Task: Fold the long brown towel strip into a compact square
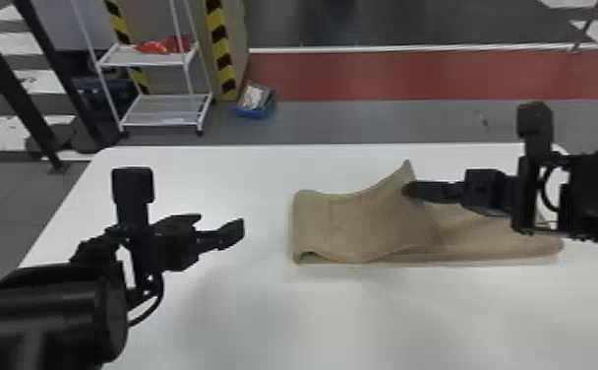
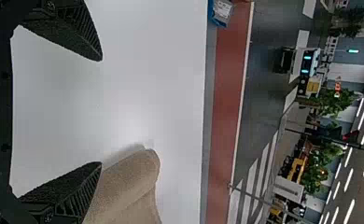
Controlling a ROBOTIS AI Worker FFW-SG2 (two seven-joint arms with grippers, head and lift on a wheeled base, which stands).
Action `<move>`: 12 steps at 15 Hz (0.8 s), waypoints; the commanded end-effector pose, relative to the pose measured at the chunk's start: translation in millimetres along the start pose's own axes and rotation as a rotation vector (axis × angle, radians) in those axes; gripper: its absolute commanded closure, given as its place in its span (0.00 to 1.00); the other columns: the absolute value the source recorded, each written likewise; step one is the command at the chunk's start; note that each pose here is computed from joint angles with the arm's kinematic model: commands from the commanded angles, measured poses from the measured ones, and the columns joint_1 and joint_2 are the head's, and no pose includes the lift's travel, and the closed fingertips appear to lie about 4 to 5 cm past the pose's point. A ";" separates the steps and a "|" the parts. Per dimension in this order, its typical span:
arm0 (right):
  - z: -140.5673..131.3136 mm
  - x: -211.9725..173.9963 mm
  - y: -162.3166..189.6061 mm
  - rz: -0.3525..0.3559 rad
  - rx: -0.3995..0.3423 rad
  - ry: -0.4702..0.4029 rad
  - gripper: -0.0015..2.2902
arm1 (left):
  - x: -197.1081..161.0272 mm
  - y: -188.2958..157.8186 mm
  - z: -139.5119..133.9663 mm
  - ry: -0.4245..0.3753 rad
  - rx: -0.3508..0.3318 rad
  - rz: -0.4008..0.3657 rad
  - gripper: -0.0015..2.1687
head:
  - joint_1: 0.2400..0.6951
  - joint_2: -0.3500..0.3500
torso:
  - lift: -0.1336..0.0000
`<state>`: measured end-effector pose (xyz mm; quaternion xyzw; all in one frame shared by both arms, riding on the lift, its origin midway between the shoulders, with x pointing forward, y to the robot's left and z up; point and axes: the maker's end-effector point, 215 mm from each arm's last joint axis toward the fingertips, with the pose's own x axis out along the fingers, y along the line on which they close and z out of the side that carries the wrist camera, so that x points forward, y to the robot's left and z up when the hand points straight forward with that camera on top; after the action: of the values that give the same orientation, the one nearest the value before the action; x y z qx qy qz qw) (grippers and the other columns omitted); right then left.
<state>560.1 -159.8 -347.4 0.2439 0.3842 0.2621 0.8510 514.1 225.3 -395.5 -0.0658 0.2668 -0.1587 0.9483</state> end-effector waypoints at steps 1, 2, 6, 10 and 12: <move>14.7 -31.3 -2.9 0.027 0.071 -0.062 0.49 | -0.8 1.7 -0.6 -0.001 -0.004 0.005 0.04 | 1.00 0.60 | 0.07; 10.8 -33.9 -6.0 0.036 0.091 -0.066 0.49 | -0.2 0.1 -0.6 0.000 -0.003 0.002 0.04 | 1.00 0.59 | 0.07; 7.5 -30.1 -33.4 0.012 0.102 -0.102 0.49 | 2.4 -7.0 2.2 -0.007 0.011 -0.009 0.04 | 1.00 0.54 | 0.07; 5.0 -14.3 -49.9 -0.019 0.087 -0.083 0.49 | 2.0 -7.5 -5.0 0.003 0.011 -0.007 0.04 | 1.00 0.52 | 0.07; 6.6 -17.4 -54.4 -0.028 0.077 -0.083 0.49 | 1.8 -6.5 -7.1 0.006 0.010 -0.002 0.04 | 1.00 0.52 | 0.07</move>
<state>568.8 -207.5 -367.0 0.2866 0.3607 0.2279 0.8578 511.0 218.8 -399.6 -0.0598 0.2678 -0.1618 0.9479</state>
